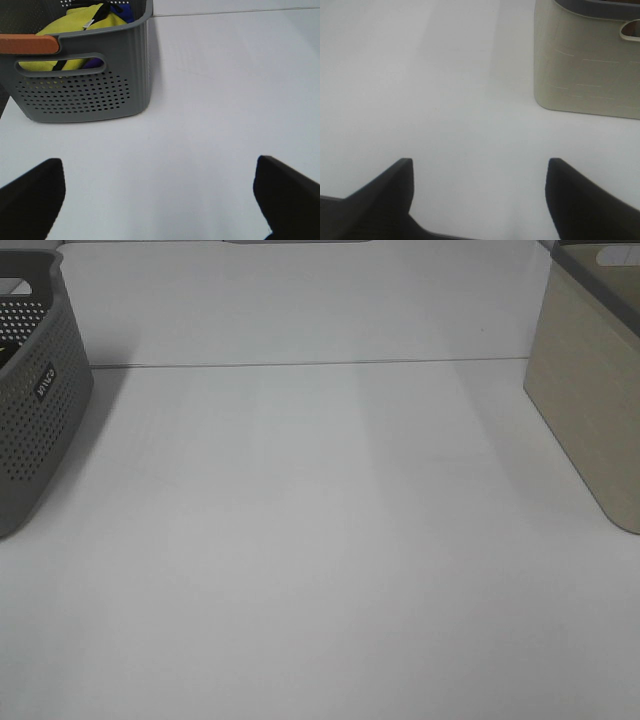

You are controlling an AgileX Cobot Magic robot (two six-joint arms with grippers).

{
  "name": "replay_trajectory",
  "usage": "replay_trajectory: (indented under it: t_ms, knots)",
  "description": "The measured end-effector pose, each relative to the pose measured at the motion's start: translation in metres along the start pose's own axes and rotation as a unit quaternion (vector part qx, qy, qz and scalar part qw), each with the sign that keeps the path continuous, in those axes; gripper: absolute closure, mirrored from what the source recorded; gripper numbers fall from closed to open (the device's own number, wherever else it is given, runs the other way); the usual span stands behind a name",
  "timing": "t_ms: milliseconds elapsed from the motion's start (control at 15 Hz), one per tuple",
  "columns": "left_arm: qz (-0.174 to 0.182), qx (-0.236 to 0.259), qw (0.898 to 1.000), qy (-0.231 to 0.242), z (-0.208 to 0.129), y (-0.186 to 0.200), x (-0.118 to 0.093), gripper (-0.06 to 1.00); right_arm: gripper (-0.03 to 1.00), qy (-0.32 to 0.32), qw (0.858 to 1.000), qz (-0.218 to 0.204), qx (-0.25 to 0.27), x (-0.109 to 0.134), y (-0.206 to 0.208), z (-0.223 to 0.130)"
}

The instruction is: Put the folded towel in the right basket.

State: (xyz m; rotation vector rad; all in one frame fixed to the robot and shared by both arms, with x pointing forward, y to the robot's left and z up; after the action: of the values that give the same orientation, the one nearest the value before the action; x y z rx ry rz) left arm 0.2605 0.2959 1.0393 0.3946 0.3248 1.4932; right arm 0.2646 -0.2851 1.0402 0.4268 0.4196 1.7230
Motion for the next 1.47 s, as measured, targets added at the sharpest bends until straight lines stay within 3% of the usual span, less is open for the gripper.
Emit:
replay_trajectory:
  t_ms: [333, 533, 733, 1467]
  knots:
    - [0.0, 0.0, 1.0, 0.0, 0.0, 0.0, 0.0, -0.02, 0.27, -0.011, 1.0, -0.003, -0.001, -0.0001, 0.0002, -0.0001]
    - [0.0, 0.0, 1.0, 0.0, 0.0, 0.0, 0.0, -0.02, 0.27, -0.033, 0.999, -0.04, -0.011, -0.0021, 0.0012, 0.0001]
    - [0.0, 0.0, 1.0, 0.0, 0.0, 0.0, 0.0, -0.02, 0.27, -0.031, 0.998, -0.04, -0.032, -0.0011, 0.0066, -0.0016]
    - [0.0, 0.0, 1.0, 0.0, 0.0, 0.0, 0.0, -0.02, 0.27, -0.032, 0.998, -0.037, -0.035, -0.0002, 0.0072, -0.0018]
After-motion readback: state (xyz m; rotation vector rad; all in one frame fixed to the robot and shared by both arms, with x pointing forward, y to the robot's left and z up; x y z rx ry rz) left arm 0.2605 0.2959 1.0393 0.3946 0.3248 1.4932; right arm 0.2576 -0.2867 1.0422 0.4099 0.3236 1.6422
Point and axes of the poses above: a point on each arm's last joint axis where the gripper is mounted, y pointing back along that axis away from the gripper, x along the wrist's bending axis when the last joint is at zero, z = x × y, the point moved 3 cm from there along -y, pointing out along that axis toward the gripper, and after that the axes turned 3 degrees about -y, right-handed, at the moved point
